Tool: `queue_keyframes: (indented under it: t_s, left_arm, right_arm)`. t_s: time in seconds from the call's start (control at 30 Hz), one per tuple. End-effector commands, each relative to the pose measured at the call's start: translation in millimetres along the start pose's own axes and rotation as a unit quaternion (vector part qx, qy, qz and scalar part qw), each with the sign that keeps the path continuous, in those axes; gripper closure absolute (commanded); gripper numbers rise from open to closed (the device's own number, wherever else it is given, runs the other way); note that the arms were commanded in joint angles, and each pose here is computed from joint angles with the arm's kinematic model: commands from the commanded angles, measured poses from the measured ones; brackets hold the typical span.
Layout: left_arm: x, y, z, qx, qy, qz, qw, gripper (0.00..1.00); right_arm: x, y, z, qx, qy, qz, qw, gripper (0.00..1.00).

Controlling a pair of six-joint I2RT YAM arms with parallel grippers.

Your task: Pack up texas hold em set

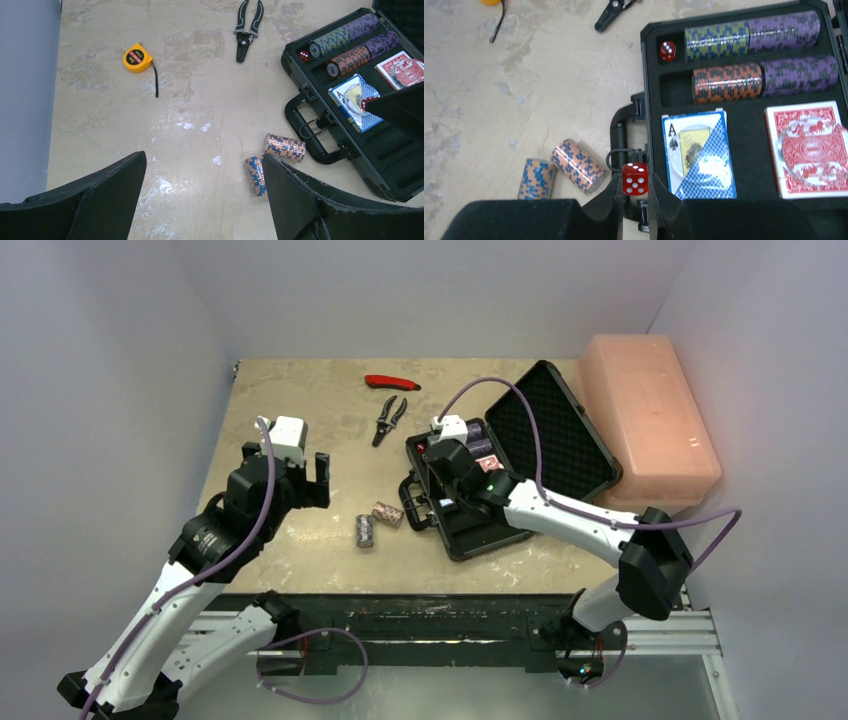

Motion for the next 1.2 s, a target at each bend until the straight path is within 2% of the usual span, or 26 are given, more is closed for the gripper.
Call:
queue_keyframes:
  t_s: [0.0, 0.53, 1.17]
  left_arm:
    - [-1, 3, 1, -0.004, 0.004, -0.010, 1.000, 0.14]
    - [1, 4, 2, -0.004, 0.005, -0.014, 1.000, 0.14]
    - [2, 5, 3, -0.004, 0.006, -0.017, 1.000, 0.14]
  right_arm:
    - [-6, 32, -1, -0.008, 0.014, -0.027, 0.999, 1.00]
    - [-49, 62, -24, -0.027, -0.022, -0.009, 0.999, 1.00]
    - [-96, 56, -32, -0.027, -0.024, 0.035, 0.999, 1.00]
Point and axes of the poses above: each gripper's point midway between its finger pads, its own x axis back along the fingers, its own z axis along the line the jaws close on, y = z × x, the point moved 10 cm from there along x, back along the fingers, and after that the axes turned 15 degrees about x, right-handed, at the moved point
